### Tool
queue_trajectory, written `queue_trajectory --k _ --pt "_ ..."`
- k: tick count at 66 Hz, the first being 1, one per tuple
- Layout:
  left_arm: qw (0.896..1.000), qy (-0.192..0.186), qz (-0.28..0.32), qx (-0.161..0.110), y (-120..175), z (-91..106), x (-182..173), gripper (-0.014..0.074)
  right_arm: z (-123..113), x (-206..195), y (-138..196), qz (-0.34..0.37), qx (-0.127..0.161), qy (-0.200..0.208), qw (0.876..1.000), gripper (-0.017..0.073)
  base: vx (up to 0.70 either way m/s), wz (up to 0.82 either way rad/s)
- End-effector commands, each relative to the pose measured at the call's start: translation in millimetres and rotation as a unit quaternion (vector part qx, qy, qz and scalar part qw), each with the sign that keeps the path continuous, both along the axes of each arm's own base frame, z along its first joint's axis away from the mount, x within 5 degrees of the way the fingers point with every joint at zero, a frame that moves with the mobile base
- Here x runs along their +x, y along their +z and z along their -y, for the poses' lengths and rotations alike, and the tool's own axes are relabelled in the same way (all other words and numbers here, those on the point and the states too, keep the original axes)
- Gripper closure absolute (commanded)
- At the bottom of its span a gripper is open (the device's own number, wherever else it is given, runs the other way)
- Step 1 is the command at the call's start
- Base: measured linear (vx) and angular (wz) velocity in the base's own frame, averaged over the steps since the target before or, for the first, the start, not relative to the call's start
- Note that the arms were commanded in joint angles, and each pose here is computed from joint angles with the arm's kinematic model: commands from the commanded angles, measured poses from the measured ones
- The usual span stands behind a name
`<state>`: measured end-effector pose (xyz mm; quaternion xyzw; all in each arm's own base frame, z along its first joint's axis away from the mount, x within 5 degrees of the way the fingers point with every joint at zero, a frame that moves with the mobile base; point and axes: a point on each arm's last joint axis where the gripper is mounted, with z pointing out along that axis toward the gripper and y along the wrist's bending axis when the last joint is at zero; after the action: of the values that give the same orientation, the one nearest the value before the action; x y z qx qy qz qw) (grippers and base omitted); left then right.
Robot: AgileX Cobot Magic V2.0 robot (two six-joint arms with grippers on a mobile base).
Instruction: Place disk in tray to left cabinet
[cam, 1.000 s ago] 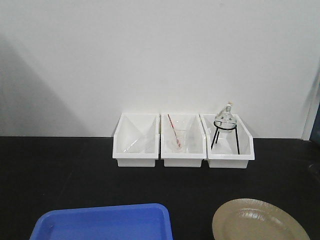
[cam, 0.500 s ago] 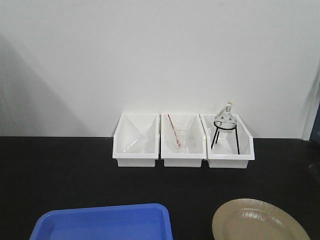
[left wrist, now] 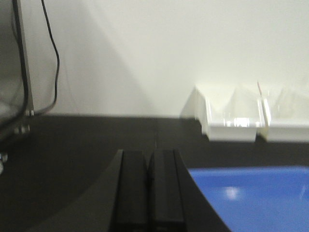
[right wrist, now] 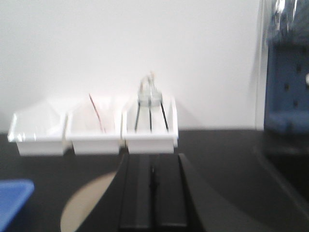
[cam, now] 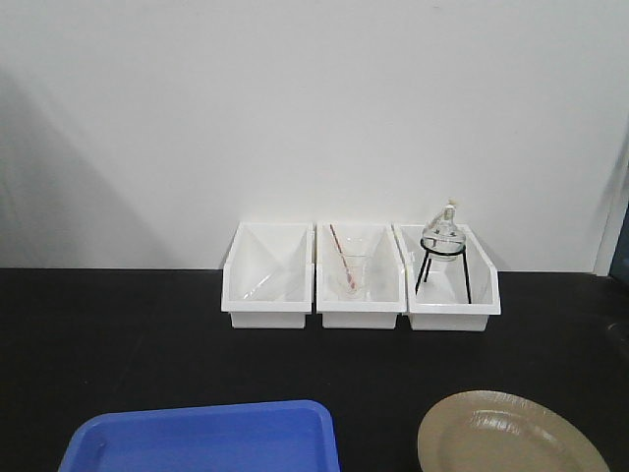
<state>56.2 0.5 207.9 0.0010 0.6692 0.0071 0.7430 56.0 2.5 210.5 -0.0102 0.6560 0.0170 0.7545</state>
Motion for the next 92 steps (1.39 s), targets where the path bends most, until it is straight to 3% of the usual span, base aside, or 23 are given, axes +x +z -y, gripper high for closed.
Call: queue_trajectory --k 1,11,16,28,35,42,57,69,73,80,88,92 --pt "0.994 0.008 0.111 0.003 36.1 -1.2 -7.0 0.0600 -1.7 -7.8 30.6 0.097 -0.009 0.007 0.995 0.0561 0.00 0.00" --pt "0.985 0.019 0.162 0.048 88.7 -0.9 -18.3 0.0597 2.5 -17.0 82.3 0.063 -0.008 -0.014 0.998 0.0558 0.00 0.00" --pt "0.986 0.018 0.157 0.053 111.1 -0.6 -17.8 0.0596 4.4 -16.1 105.1 0.028 -0.007 -0.024 0.999 0.0555 0.00 0.00" --pt "0.999 0.002 0.028 0.046 128.3 0.7 13.7 0.0594 6.1 10.6 125.9 -0.045 -0.032 -0.038 0.998 0.0550 0.00 0.00" --pt "0.999 -0.001 -0.029 0.045 118.0 0.7 34.3 0.0594 6.0 29.1 121.5 -0.078 -0.053 -0.040 0.995 0.0547 0.00 0.00" --pt "0.996 -0.004 -0.072 0.044 109.5 0.7 50.2 0.0590 5.5 45.0 115.0 -0.113 -0.052 -0.037 0.992 0.0536 0.00 0.00" --pt "0.992 -0.006 -0.119 0.043 98.5 0.5 68.9 0.0524 3.1 74.7 99.0 -0.180 0.044 -0.029 0.982 0.0389 0.00 0.00" --pt "0.990 -0.007 -0.132 0.043 95.5 0.6 72.2 0.0332 2.5 94.0 83.3 -0.235 0.079 -0.034 0.968 0.0187 0.00 0.00" --pt "0.990 -0.007 -0.132 0.043 95.5 0.6 72.2 0.0271 1.6 100.6 77.1 -0.255 0.117 -0.036 0.959 0.0149 0.00 0.00" --pt "0.990 -0.006 -0.131 0.043 95.5 0.6 72.3 0.0176 -0.6 111.4 62.6 -0.303 0.204 -0.047 0.930 0.0133 0.00 0.00" --pt "0.990 -0.006 -0.131 0.043 95.5 0.6 72.3 0.0153 -4.4 124.6 43.3 -0.354 0.333 -0.072 0.871 0.0133 0.00 0.00" --pt "0.990 -0.006 -0.131 0.043 95.5 0.6 72.3 0.0153 -5.7 130.5 35.8 -0.368 0.371 -0.082 0.848 0.0134 0.00 0.00"
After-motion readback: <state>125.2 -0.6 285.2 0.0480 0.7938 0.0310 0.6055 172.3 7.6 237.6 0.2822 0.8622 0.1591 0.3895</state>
